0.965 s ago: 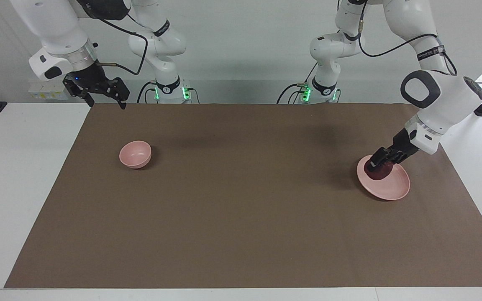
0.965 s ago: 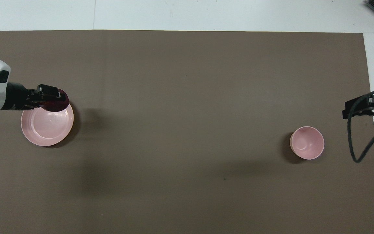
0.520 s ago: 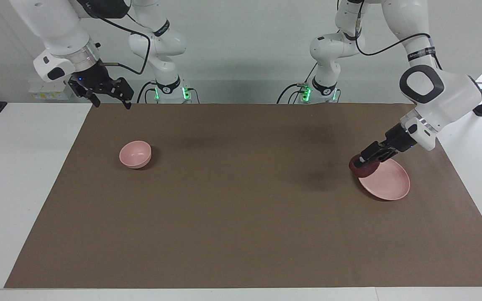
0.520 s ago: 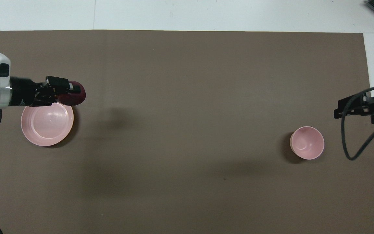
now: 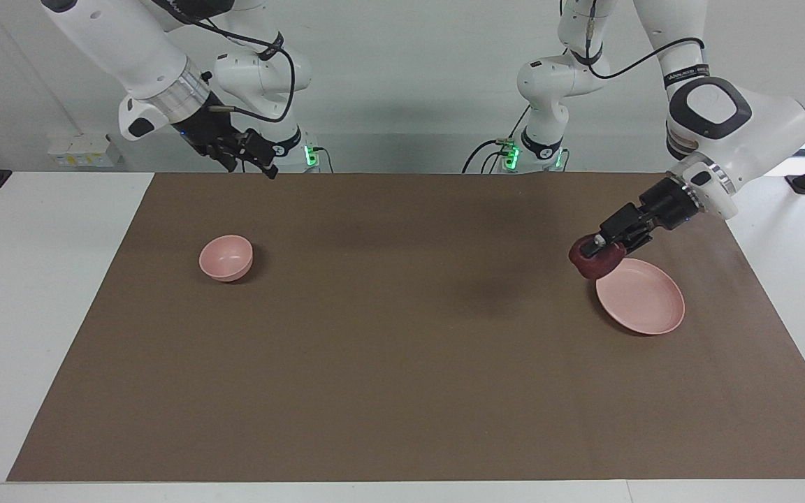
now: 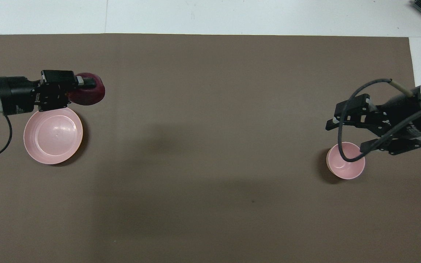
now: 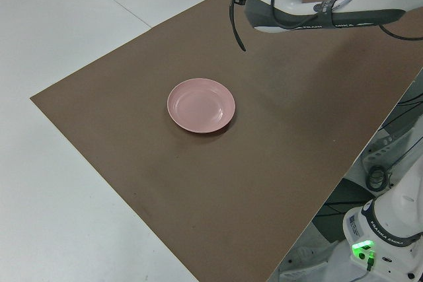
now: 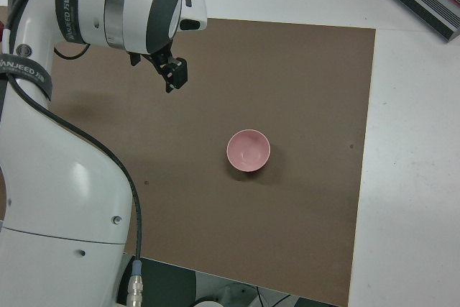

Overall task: Move apple from plate to bowl
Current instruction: 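Carry the apple with the left gripper toward the approaching right gripper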

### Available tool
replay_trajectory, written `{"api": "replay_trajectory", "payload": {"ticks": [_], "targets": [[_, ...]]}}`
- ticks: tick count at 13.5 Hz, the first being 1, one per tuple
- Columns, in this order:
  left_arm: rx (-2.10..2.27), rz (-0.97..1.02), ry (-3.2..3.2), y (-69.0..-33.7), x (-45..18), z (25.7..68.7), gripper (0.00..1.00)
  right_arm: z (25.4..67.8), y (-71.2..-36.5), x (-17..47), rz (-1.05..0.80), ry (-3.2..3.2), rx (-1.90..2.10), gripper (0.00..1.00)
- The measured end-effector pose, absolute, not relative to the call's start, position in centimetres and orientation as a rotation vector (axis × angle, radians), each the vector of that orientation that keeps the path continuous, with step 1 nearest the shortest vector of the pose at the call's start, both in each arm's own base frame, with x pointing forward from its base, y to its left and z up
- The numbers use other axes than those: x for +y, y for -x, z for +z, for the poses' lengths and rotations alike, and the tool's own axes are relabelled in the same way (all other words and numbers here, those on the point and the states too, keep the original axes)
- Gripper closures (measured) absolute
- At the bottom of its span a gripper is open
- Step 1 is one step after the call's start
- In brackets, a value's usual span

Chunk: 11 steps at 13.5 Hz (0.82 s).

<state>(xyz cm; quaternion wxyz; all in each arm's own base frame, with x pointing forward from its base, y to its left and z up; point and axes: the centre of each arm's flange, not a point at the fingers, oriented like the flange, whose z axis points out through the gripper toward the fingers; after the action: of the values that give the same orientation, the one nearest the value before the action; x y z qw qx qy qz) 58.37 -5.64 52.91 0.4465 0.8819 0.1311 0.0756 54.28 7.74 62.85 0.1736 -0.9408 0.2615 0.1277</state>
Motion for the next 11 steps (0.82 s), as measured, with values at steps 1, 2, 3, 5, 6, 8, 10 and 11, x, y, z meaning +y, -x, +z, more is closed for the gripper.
{"api": "replay_trajectory", "payload": {"ticks": [1, 2, 3, 5, 6, 8, 10, 11], "targets": [[0.308, 0.18, -2.157, -58.0, -6.5, 53.8, 0.33, 62.7, -54.4, 9.3, 0.395, 2.587, 0.831, 0.0], [0.292, 0.16, -2.135, -57.6, -7.1, 54.2, 0.33, 62.4, -54.6, 10.9, 0.419, 2.522, 0.896, 0.0], [0.274, 0.136, -2.111, -57.2, -7.6, 54.7, 0.33, 62.0, -54.9, 13.0, 0.454, 2.441, 0.97, 0.0], [0.231, 0.116, -2.049, -56.7, -8.4, 55.5, 0.33, 61.3, -55.8, 15.7, 0.515, 2.272, 1.101, 0.0], [0.21, 0.109, -2.024, -56.5, -8.9, 55.8, 0.33, 60.9, -56.3, 17.1, 0.531, 2.202, 1.158, 0.0], [0.162, 0.052, -1.969, -55.7, -10.6, 56.5, 0.33, 60.2, -57.5, 20.5, 0.555, 2.027, 1.289, 0.0], [0.113, 0.007, -1.918, -54.8, -11.9, 57.1, 0.33, 59.4, -58.0, 24.5, 0.565, 1.903, 1.393, 0.0], [0.09, 0.007, -1.901, -54.5, -12.6, 57.5, 0.33, 59.1, -58.0, 26.4, 0.563, 1.851, 1.444, 0.0]]}}
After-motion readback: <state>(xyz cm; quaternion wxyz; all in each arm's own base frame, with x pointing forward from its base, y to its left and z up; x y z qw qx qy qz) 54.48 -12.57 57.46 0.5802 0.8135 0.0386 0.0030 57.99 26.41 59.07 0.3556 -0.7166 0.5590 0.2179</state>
